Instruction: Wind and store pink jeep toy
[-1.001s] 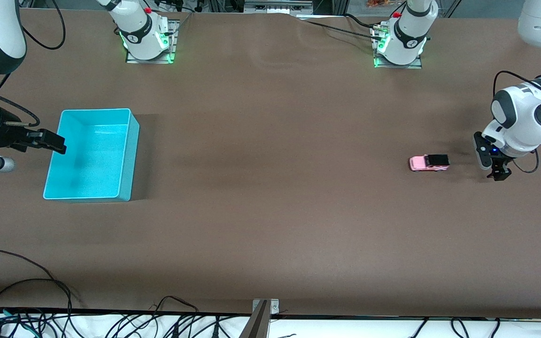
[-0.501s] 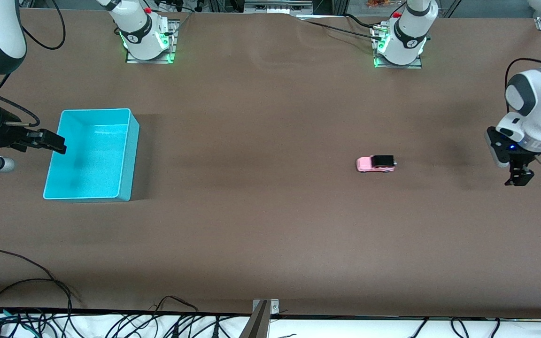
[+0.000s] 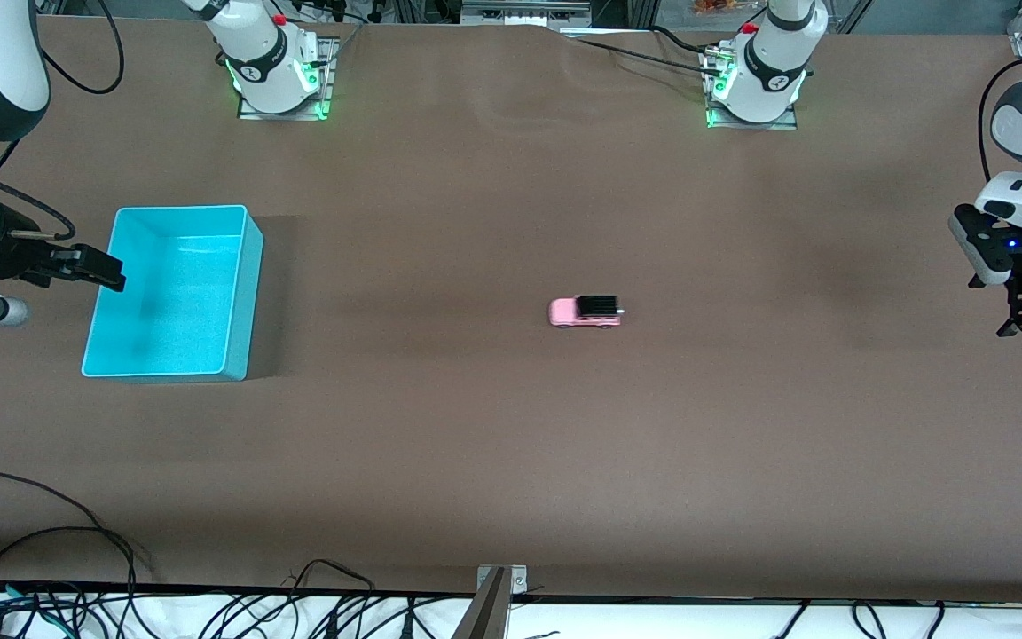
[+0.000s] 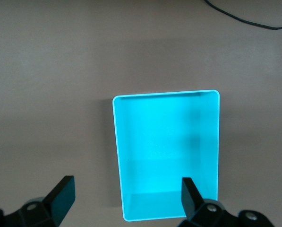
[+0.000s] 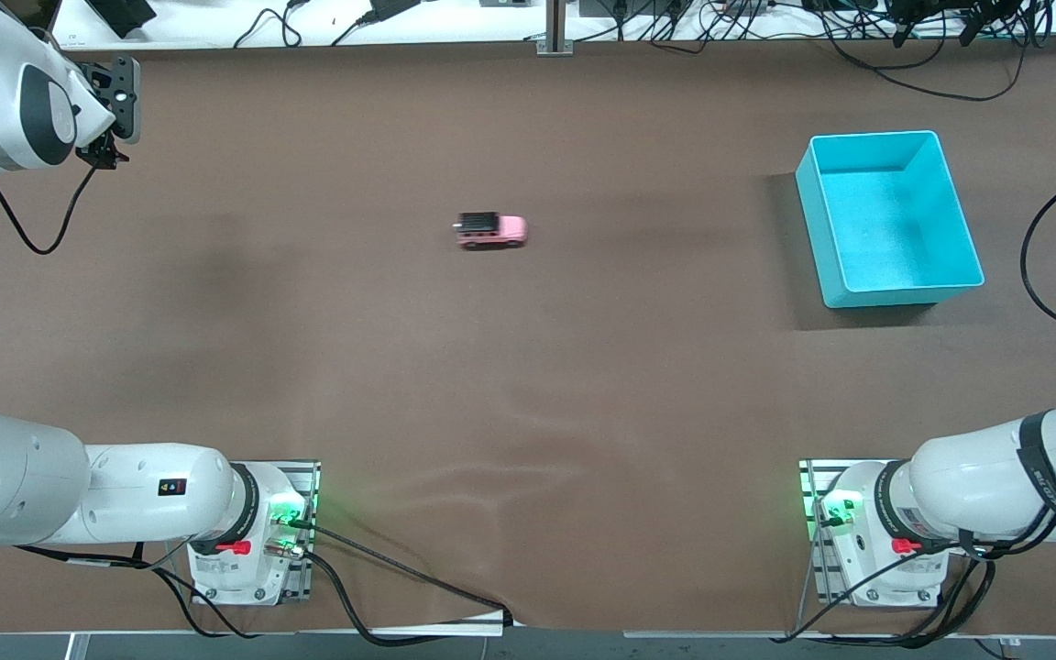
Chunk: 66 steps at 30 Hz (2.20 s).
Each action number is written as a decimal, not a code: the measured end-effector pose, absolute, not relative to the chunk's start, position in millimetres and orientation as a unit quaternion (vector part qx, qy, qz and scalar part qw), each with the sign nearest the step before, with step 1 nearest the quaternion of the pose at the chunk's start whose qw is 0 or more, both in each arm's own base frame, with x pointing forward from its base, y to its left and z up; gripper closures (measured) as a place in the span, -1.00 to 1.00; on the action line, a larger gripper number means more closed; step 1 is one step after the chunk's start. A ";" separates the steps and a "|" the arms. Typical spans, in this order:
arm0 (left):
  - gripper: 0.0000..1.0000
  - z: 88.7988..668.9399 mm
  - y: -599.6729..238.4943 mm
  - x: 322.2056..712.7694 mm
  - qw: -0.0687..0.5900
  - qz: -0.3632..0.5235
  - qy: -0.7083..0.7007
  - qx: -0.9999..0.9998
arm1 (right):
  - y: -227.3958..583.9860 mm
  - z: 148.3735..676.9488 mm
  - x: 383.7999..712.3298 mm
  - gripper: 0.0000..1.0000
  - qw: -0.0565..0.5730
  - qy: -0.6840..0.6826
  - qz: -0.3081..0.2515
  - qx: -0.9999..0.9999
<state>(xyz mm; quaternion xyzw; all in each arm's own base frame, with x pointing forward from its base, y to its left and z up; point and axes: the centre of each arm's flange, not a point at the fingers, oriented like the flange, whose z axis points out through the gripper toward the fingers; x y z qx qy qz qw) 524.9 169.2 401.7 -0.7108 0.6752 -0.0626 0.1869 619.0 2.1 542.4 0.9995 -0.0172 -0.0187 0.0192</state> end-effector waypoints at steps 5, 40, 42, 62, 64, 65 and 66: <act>-1.00 414.6 169.3 522.9 0.194 -0.075 0.657 -0.725 | 5.1 542.5 619.0 -1.00 0.019 -0.015 -0.019 1.000; -1.00 501.4 101.8 515.2 0.100 -0.057 0.445 -0.888 | 7.9 541.2 616.2 -1.00 0.019 -0.012 -0.030 0.999; -1.00 511.3 93.3 516.8 0.096 -0.051 0.427 -0.898 | 7.9 539.7 615.1 -1.00 0.019 -0.012 -0.035 0.999; -1.00 614.7 20.8 504.0 0.068 0.020 0.241 -0.968 | 49.0 482.0 615.2 -1.00 0.009 0.139 -0.118 0.983; -1.00 627.2 8.4 498.9 0.068 0.029 0.214 -0.974 | 52.1 471.0 617.1 -1.00 0.004 0.170 -0.127 0.977; -1.00 632.8 2.8 496.4 0.069 0.033 0.202 -0.976 | 54.2 466.2 618.0 -1.00 0.002 0.185 -0.131 0.974; -1.00 639.3 -3.3 493.5 0.070 0.036 0.190 -0.979 | 57.0 460.0 618.9 -1.00 -0.001 0.202 -0.136 0.970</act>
